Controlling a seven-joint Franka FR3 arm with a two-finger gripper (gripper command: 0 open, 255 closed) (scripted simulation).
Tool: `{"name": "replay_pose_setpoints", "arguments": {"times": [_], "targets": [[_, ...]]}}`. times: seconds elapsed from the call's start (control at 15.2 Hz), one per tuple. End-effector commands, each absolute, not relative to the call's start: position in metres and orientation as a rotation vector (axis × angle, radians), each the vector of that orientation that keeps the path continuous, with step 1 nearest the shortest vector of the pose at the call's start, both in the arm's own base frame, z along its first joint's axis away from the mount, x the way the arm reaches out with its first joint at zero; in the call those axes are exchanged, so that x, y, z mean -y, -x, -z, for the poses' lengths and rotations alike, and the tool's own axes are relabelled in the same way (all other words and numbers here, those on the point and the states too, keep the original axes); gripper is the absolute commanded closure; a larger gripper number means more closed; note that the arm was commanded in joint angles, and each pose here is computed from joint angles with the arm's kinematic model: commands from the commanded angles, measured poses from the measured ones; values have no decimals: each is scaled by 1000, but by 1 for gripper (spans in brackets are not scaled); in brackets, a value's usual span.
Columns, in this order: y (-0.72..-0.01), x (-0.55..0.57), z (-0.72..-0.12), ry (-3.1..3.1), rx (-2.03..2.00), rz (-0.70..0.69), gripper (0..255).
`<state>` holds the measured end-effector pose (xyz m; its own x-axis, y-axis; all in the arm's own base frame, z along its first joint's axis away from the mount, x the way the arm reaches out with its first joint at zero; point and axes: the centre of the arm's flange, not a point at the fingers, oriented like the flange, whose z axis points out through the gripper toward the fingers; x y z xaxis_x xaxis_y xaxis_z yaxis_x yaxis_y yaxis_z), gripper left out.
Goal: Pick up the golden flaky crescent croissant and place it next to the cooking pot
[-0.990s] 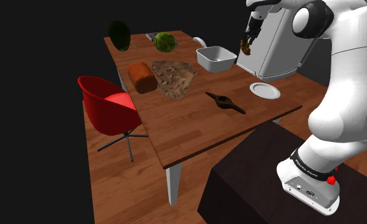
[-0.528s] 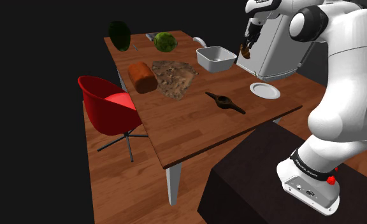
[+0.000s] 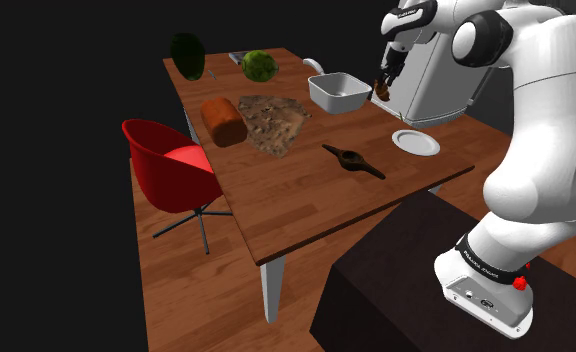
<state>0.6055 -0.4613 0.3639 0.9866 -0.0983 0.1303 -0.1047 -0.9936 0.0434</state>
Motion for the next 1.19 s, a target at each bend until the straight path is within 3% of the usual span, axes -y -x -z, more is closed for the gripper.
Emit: {"name": "replay_pose_setpoints", "arguments": {"times": [0.0,1.12], "targets": [[-605,461,-354,-3081,157,-200,255],[-605,461,-264,-3081,157,-200,255]]}}
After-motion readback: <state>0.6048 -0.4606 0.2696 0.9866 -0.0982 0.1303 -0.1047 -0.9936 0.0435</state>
